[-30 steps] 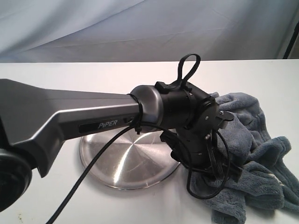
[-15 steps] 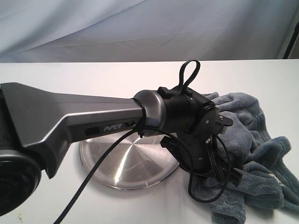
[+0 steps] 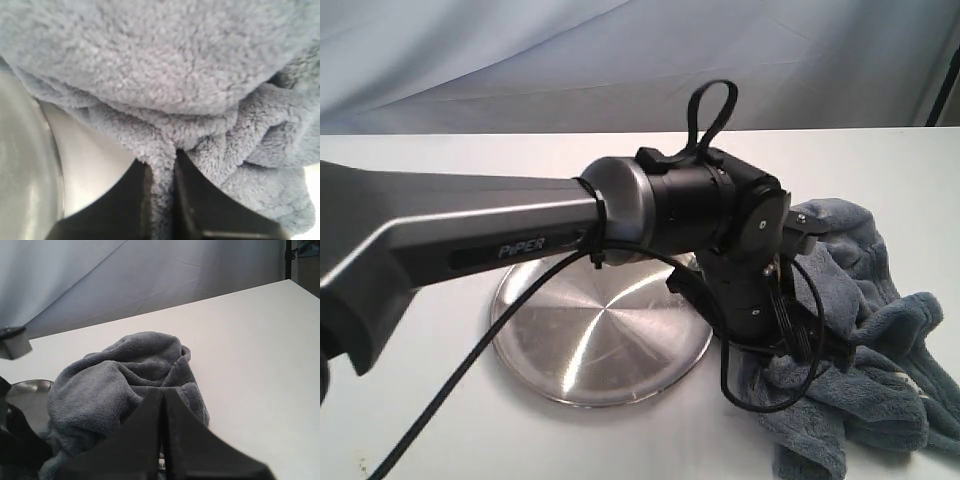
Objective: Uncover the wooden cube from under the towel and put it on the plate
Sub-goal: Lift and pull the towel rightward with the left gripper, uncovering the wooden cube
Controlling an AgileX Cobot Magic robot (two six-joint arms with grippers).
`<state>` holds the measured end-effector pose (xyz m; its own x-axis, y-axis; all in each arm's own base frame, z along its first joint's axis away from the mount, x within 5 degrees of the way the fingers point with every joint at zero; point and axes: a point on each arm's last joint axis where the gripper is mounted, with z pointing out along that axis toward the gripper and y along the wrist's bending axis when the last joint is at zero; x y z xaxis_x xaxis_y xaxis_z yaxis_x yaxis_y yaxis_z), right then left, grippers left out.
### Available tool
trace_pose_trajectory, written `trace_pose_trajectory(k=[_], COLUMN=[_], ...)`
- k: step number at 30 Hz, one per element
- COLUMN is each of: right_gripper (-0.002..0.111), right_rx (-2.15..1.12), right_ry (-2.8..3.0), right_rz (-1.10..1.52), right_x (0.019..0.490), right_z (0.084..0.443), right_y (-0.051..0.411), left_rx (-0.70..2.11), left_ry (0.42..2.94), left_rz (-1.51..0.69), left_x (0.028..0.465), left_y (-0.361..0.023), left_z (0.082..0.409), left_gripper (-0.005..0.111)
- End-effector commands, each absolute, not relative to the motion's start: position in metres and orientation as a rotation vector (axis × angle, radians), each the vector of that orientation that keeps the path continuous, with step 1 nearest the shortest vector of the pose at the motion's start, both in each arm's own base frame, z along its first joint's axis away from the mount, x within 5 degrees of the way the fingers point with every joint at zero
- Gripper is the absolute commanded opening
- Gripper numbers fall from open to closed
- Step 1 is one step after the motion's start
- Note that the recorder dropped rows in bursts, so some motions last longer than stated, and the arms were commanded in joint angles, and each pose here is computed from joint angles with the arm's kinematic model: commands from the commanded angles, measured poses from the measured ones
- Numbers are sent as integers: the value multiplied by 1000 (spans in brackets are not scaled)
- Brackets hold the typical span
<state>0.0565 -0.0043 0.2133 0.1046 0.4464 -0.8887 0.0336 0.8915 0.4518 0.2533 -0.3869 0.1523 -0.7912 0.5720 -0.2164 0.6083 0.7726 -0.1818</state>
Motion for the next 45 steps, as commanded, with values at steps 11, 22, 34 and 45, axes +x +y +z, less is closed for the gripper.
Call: trace_pose_trajectory(k=[11,22,34,45], right_gripper=[3,3,3,3], right_rx=[411,411,411,411], right_ry=[1451,1451,1451,1451], right_rz=[327,327,327,327], right_x=[56,56,56,56], right_z=[212,212,212,212], right_y=[-4,-4,-4,-4], left_rx=[830,730,567,567], left_ry=[2497,2213,1866,1691], left_rz=[-627,-776,-966,-1076], left_x=[253,259,272,250], left_y=[-389,-392,-423,-466], left_z=[245,288,282,255], left_gripper=[0,0,0,0])
